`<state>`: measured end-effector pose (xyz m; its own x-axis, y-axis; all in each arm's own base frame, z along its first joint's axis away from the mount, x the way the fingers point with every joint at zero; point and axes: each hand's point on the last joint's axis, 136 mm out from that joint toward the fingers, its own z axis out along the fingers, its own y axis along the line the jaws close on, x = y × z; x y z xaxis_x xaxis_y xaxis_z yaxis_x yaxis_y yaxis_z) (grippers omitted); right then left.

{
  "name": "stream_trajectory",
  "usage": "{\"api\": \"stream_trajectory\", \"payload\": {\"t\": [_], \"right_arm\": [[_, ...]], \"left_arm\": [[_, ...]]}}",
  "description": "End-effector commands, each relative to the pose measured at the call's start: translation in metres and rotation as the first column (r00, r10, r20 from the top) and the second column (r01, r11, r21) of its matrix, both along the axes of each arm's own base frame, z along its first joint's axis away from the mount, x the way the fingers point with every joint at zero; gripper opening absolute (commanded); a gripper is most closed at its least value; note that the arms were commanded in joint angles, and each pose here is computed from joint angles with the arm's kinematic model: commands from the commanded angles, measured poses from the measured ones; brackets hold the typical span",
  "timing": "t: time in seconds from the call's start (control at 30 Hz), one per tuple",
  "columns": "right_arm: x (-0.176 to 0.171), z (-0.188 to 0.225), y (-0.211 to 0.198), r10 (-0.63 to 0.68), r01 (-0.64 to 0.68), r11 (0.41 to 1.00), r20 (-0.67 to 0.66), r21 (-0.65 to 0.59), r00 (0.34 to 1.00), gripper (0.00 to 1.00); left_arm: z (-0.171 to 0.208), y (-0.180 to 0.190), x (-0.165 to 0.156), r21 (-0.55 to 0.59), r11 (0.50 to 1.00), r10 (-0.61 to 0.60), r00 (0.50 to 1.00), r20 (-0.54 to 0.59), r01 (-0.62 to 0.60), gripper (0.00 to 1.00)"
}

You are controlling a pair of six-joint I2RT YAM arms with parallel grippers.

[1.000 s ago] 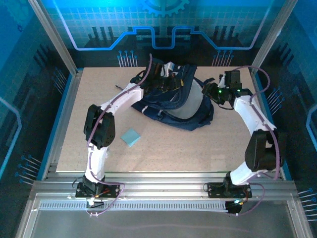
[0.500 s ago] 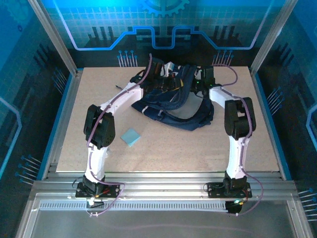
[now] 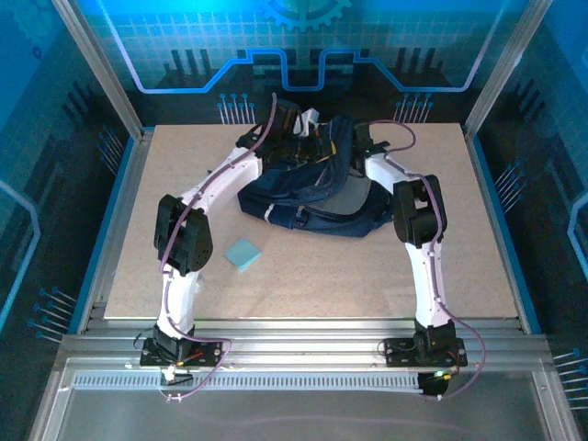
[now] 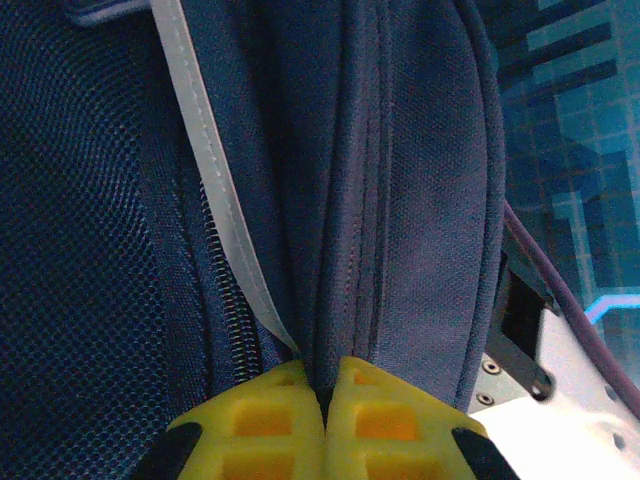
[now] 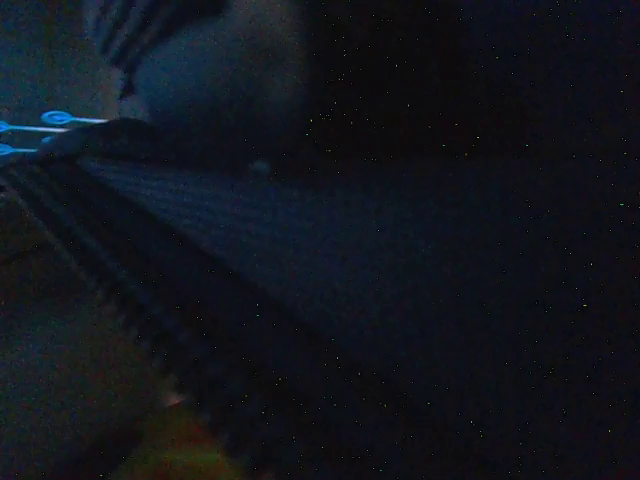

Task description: Pack books, pencil case, and school supplies into a backpack

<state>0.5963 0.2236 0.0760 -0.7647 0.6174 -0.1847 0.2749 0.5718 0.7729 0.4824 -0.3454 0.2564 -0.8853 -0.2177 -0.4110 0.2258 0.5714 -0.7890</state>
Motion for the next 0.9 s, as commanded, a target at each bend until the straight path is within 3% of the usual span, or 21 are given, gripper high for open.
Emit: {"api": "stream_trajectory", "payload": {"t": [0.0,0.17,0.33,0.53,0.7,0.73,0.87], "right_arm": [[-0.043,-0.052,-0.038,-0.094,0.050,0.975,-0.199,-0.215,0.976,0.32],[-0.040,0.015,-0.043,-0.014,0.012,0.999,-0.036,-0.039,0.999,0.38],[-0.071,0.065,-0.078,0.035,-0.036,0.999,0.051,0.006,0.998,0.46],[-0.138,0.091,-0.134,0.064,-0.058,0.993,0.054,-0.104,0.997,0.51],[-0.196,0.112,-0.152,0.090,-0.070,0.966,0.071,-0.249,0.993,0.55],[-0.206,0.115,-0.154,0.091,-0.068,0.962,0.075,-0.266,0.993,0.56],[-0.240,0.122,-0.146,0.119,-0.087,0.958,0.101,-0.274,0.988,0.59]], "left_arm": [[0.126,-0.014,-0.031,-0.152,0.975,-0.115,0.954,0.277,0.162,0.00],[0.109,-0.014,-0.021,-0.149,0.978,-0.107,0.965,0.238,0.145,0.00],[0.079,-0.017,-0.015,-0.159,0.980,-0.092,0.978,0.186,0.122,0.00],[0.059,-0.027,-0.006,-0.199,0.975,-0.064,0.984,0.169,0.098,0.00],[0.042,-0.046,-0.003,-0.198,0.975,-0.073,0.986,0.147,0.102,0.00],[0.039,-0.048,-0.002,-0.197,0.976,-0.070,0.988,0.139,0.097,0.07],[0.028,-0.045,-0.001,-0.181,0.981,-0.059,0.994,0.093,0.075,0.73]]}}
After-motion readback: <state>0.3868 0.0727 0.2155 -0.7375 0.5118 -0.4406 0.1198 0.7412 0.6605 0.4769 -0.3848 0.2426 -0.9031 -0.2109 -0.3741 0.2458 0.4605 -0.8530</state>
